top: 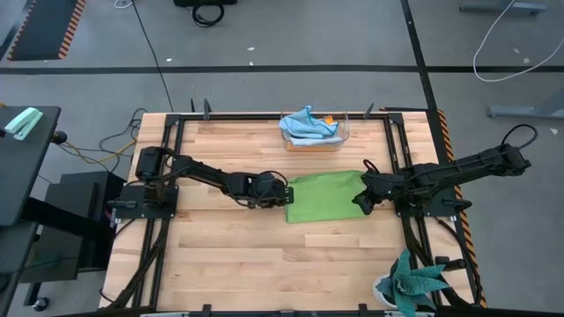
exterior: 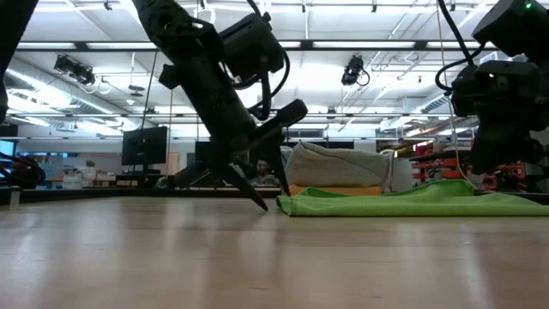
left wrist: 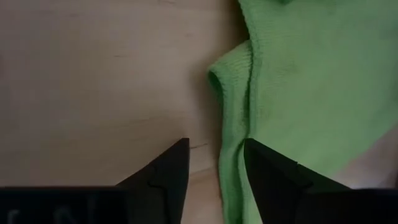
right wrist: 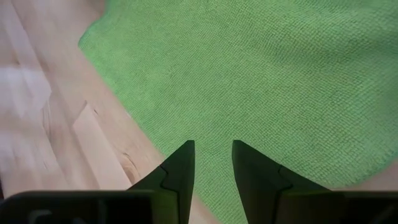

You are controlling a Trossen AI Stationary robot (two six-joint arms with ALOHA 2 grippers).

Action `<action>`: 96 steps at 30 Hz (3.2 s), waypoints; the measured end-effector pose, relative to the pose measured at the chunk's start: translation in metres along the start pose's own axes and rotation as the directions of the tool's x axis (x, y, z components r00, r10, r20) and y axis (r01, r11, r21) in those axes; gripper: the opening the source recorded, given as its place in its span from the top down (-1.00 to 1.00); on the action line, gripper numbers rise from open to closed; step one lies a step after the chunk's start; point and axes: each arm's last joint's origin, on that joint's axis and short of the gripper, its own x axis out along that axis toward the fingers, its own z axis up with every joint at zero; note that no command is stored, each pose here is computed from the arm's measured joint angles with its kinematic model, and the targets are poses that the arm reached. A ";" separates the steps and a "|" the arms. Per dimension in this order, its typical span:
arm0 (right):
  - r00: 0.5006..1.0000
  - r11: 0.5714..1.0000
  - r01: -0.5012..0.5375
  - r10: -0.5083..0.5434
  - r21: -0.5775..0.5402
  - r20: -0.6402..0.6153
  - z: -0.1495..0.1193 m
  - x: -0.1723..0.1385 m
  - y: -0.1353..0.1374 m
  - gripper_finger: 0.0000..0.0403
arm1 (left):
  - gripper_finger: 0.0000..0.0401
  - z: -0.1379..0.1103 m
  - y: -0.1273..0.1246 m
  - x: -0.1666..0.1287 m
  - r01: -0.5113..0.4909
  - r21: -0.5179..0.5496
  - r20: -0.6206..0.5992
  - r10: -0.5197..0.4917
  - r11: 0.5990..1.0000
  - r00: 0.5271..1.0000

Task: Fold microfiber towels
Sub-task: Fold the green microfiber cloth

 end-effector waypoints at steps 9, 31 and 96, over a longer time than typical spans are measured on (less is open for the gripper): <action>1.000 1.000 -0.012 0.012 0.000 0.001 0.000 0.000 0.001 0.43 | 0.06 0.003 -0.004 0.009 0.066 -0.026 -0.006 -0.066 0.997 0.998; 0.999 0.999 -0.033 0.033 0.004 0.005 0.001 0.000 0.003 0.43 | 0.09 0.003 -0.005 0.034 0.167 -0.062 -0.013 -0.168 0.984 0.986; 0.987 0.994 0.108 -0.107 0.009 -0.120 0.005 0.062 0.019 1.00 | 0.96 0.003 -0.076 -0.010 0.403 0.271 0.090 -0.440 0.874 0.893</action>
